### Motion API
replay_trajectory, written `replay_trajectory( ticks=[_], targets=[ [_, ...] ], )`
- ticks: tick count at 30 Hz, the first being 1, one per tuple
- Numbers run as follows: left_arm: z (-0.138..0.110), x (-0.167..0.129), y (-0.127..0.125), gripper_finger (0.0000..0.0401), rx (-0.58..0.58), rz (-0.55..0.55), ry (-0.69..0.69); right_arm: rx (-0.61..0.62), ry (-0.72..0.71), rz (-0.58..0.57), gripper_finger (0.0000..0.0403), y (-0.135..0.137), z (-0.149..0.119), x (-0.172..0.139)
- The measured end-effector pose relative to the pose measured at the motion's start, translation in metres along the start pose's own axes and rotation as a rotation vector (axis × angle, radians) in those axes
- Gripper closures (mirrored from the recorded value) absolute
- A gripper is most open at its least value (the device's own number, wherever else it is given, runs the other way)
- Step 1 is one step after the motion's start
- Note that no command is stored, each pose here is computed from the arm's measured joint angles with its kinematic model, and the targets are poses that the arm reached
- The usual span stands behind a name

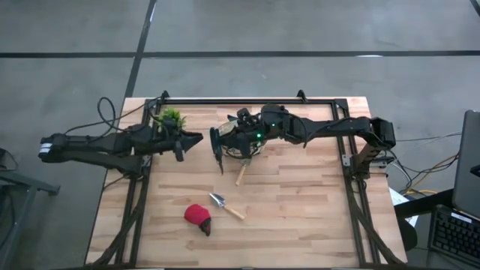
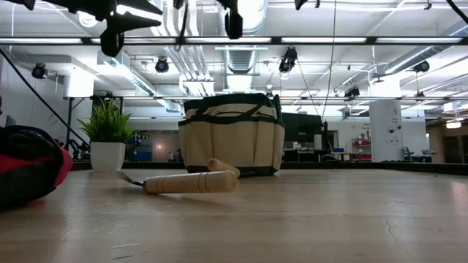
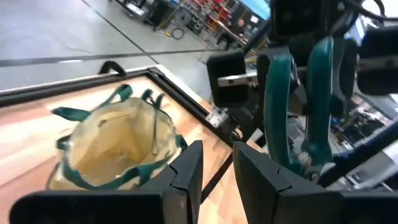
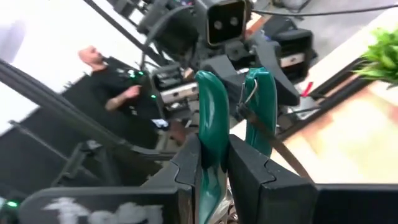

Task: Pick & Place Garden tools in Gardening bag
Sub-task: Put the green shear scissors into the brown gardening bag

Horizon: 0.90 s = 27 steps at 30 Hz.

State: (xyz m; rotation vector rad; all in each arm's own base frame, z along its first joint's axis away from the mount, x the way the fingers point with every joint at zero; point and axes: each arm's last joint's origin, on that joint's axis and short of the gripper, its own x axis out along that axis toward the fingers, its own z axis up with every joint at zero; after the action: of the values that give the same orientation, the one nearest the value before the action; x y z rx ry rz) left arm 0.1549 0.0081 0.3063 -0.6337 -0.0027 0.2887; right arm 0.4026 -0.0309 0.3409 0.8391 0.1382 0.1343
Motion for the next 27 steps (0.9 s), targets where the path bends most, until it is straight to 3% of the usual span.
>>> replay_trajectory(
  ticks=[10, 19, 27],
  targets=[
    [-0.006, 0.016, -0.007, 0.0304, 0.044, -0.154, 0.085, 0.081, -0.006, 0.107, 0.0355, 0.007, 0.006, -0.001],
    [-0.009, 0.027, -0.009, 0.0256, 0.189, -0.155, 0.057, 0.165, 0.027, 0.142, 0.0354, 0.008, 0.005, 0.0],
    [-0.015, 0.039, -0.008, 0.0219, 0.206, -0.139, 0.075, 0.168, 0.006, 0.171, 0.0354, 0.011, 0.007, -0.001]
  ],
)
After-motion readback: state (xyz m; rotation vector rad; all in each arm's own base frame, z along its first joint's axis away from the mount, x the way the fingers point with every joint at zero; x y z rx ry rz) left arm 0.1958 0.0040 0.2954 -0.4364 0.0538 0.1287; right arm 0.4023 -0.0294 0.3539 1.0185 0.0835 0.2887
